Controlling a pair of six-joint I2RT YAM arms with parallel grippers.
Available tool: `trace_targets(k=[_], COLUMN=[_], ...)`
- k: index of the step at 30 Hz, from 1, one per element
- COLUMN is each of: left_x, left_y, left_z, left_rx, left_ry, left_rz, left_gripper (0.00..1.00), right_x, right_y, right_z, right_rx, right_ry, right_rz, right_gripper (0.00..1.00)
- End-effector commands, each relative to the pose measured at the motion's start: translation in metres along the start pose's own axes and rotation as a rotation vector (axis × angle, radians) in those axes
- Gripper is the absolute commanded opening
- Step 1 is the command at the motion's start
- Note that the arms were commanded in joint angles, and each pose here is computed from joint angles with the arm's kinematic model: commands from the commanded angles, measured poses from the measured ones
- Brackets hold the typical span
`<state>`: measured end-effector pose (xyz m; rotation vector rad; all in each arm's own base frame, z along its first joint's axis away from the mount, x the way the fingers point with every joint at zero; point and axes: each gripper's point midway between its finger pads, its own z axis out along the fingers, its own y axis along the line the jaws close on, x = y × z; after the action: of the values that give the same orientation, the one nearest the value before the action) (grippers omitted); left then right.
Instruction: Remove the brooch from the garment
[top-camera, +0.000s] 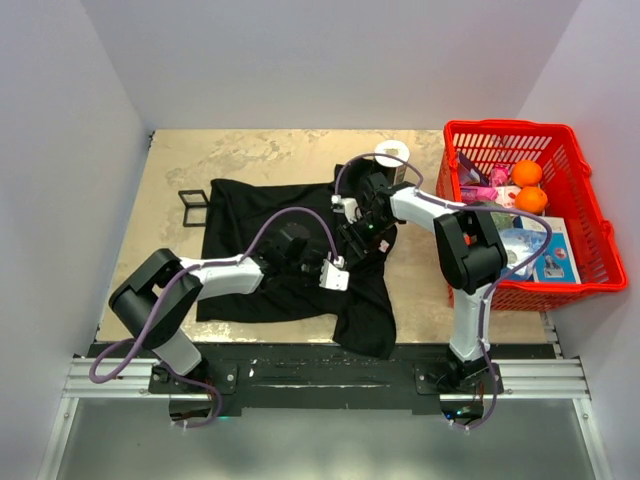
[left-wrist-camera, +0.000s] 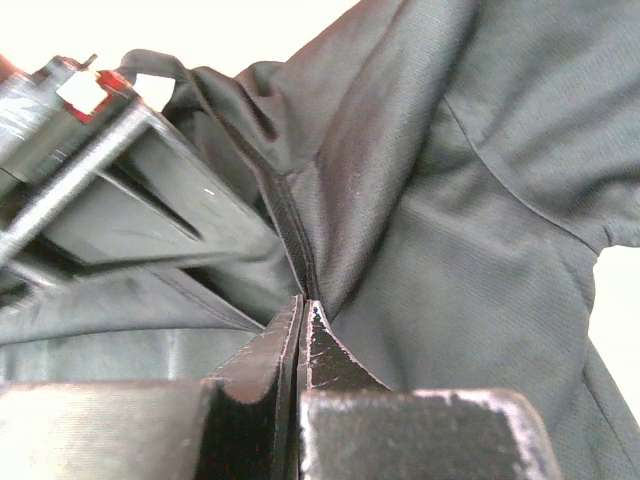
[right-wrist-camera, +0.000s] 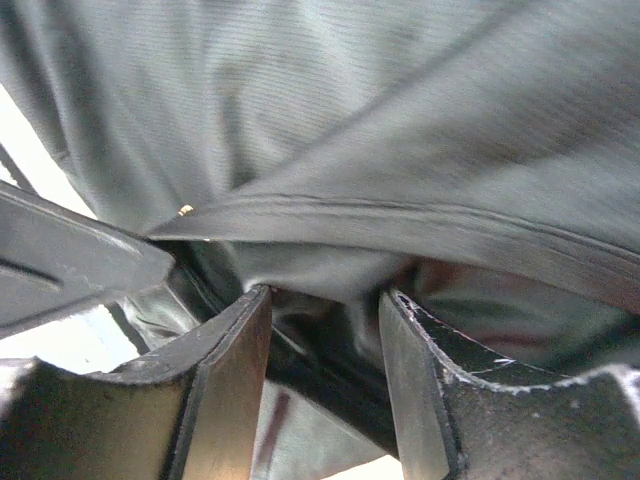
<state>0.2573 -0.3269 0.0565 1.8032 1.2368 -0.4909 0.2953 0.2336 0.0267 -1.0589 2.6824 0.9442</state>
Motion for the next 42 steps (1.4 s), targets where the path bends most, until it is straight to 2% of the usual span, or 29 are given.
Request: trace_targets(k=[1,2,6,9,20,23,27,29,30,32,33,38,42], left_x=[-0.021,-0.021,-0.015,-0.007,0.005,0.007,0.012,0.010,0.011,0.011,0.008,0.004,0.003], left_y=[0.025,0.025,0.020,0.009,0.001,-0.001,0.001,0.009,0.011,0.014,0.018,0.028,0.060], left_z=[-0.009,-0.010,-0.012,-0.014,-0.018,-0.016,-0.009,-0.007,-0.007,-0.010,-0.014,-0.035,-0.071], left_rx=[-0.089,-0.091,-0.085,-0.074,-0.067,-0.050,-0.044,-0.057,-0.068,-0.081,-0.094,-0.147,-0.278], left_ry=[-0.055,-0.055,-0.030,-0.015,-0.004,-0.003,0.011,0.012,0.017,0.017,0.015,0.023,0.024], left_rz=[0.008,0.000,-0.023,-0.034,-0.034,-0.032,-0.058,-0.062,-0.059,-0.067,-0.068,-0.134,-0.274], left_gripper=[0.00,0.00,0.00,0.00,0.00,0.00,0.00,0.00,0.00,0.01,0.03,0.28,0.34], right_x=[-0.010,-0.011,-0.008,-0.004,-0.013,-0.001,-0.008,-0.012,-0.017,-0.020,-0.024,-0.040,-0.066], right_y=[0.020,0.021,0.001,-0.014,-0.008,-0.014,-0.021,-0.029,-0.031,-0.035,-0.031,-0.010,0.007], right_z=[0.002,0.003,0.008,0.002,-0.059,-0.054,-0.043,-0.045,-0.048,-0.057,-0.066,-0.091,-0.102], right_rx=[-0.078,-0.083,0.023,0.122,0.321,0.334,0.323,0.355,0.366,0.384,0.386,0.339,0.298], right_ry=[-0.023,-0.023,0.004,0.014,-0.064,-0.027,-0.026,-0.019,-0.021,-0.027,-0.052,-0.136,-0.235], right_rz=[-0.022,-0.022,0.022,0.021,-0.065,-0.063,-0.056,-0.072,-0.081,-0.109,-0.133,-0.304,-0.414], right_gripper=[0.48,0.33,0.00,0.00,0.00,0.00,0.00,0.09,0.19,0.29,0.35,0.38,0.36])
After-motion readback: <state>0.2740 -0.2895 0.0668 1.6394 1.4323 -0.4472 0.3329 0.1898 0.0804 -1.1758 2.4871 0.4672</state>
